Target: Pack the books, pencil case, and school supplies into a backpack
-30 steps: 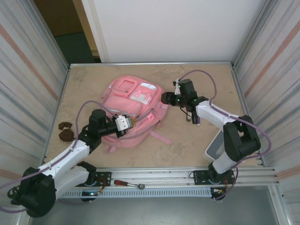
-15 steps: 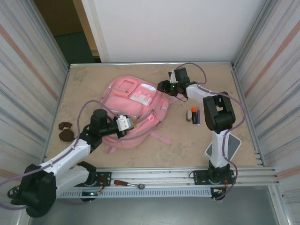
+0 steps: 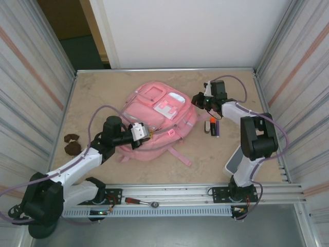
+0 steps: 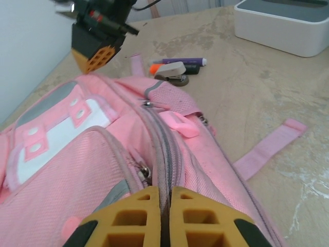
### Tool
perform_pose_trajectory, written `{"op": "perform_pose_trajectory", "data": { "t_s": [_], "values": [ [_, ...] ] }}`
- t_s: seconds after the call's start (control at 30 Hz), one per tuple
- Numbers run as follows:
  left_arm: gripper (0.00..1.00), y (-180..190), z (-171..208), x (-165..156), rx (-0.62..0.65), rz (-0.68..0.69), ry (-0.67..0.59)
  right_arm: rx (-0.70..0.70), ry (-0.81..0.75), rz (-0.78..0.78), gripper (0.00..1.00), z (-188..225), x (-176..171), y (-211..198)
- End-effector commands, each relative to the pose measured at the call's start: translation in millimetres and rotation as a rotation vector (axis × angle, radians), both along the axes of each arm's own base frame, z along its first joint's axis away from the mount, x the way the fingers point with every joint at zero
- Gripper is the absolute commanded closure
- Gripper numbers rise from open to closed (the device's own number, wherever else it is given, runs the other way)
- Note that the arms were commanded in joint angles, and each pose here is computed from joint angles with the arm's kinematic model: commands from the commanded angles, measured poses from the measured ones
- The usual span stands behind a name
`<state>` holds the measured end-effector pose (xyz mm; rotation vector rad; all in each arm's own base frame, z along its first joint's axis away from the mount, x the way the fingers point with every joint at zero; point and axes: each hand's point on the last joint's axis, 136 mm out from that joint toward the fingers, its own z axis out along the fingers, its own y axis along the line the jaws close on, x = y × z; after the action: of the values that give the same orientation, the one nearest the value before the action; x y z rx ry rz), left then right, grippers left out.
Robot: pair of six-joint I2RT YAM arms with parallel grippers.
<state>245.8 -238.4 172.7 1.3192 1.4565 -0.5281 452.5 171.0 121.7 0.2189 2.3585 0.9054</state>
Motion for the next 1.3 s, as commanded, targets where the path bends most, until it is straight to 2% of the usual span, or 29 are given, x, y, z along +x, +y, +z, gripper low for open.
{"op": "perform_pose_trajectory", "data": {
  "t_s": [0.0,0.1,0.13,0.2,0.23,0.3,0.37,0.43,0.5,0.53,0.67,0.8,0.87,0.93,1.03,1.1,1.17,1.27],
  "values": [
    [0.9,22,34,55,-0.027,0.244,-0.079,0.044,-0.032,0.06,1.0,28,-26,13],
    [0.87,43,30,76,-0.015,0.375,-0.041,0.064,-0.041,0.056,1.0,32,-37,16],
    [0.83,53,28,83,-0.012,0.423,-0.031,0.067,-0.038,0.061,1.0,30,-42,19],
    [0.68,71,24,94,0.001,0.526,-0.011,0.059,-0.034,0.07,1.0,28,-52,26],
    [0.63,82,22,99,0.008,0.587,-0.001,0.051,-0.031,0.075,1.0,25,-57,30],
    [0.61,97,20,102,0.008,0.669,0.008,0.037,-0.027,0.094,1.0,19,-69,38],
    [0.55,101,22,97,-0.016,0.685,0.004,0.017,-0.032,0.108,0.98,17,-78,41],
    [0.46,101,24,88,-0.063,0.68,0.009,-0.016,-0.046,0.103,0.85,17,-79,40],
    [0.37,99,27,80,-0.127,0.674,0.042,-0.046,-0.06,0.078,0.64,19,-72,35],
    [0.34,98,29,77,-0.151,0.672,0.061,-0.053,-0.068,0.07,0.57,21,-68,35],
    [0.29,104,37,75,-0.284,0.752,0.179,-0.104,-0.079,-0.004,0.33,19,-29,26],
    [0.26,101,48,72,-0.466,0.785,0.325,-0.009,-0.019,-0.052,0.25,3,17,23],
    [0.24,111,45,76,-0.553,0.889,0.434,0.063,0.024,-0.023,0.22,-8,35,33],
    [0.23,111,42,76,-0.557,0.923,0.505,0.109,0.085,0.002,0.24,-24,47,42],
    [0.22,108,36,74,-0.521,0.93,0.551,0.203,0.11,0.057,0.42,-29,50,59],
    [0.22,112,31,72,-0.499,0.961,0.567,0.233,0.104,0.08,0.6,-28,39,64],
    [0.22,119,26,70,-0.474,1.002,0.569,0.226,0.089,0.091,0.73,-24,25,64],
    [0.21,126,15,66,-0.413,1.052,0.553,0.199,0.074,0.105,0.83,-21,-5,63]
  ]
}}
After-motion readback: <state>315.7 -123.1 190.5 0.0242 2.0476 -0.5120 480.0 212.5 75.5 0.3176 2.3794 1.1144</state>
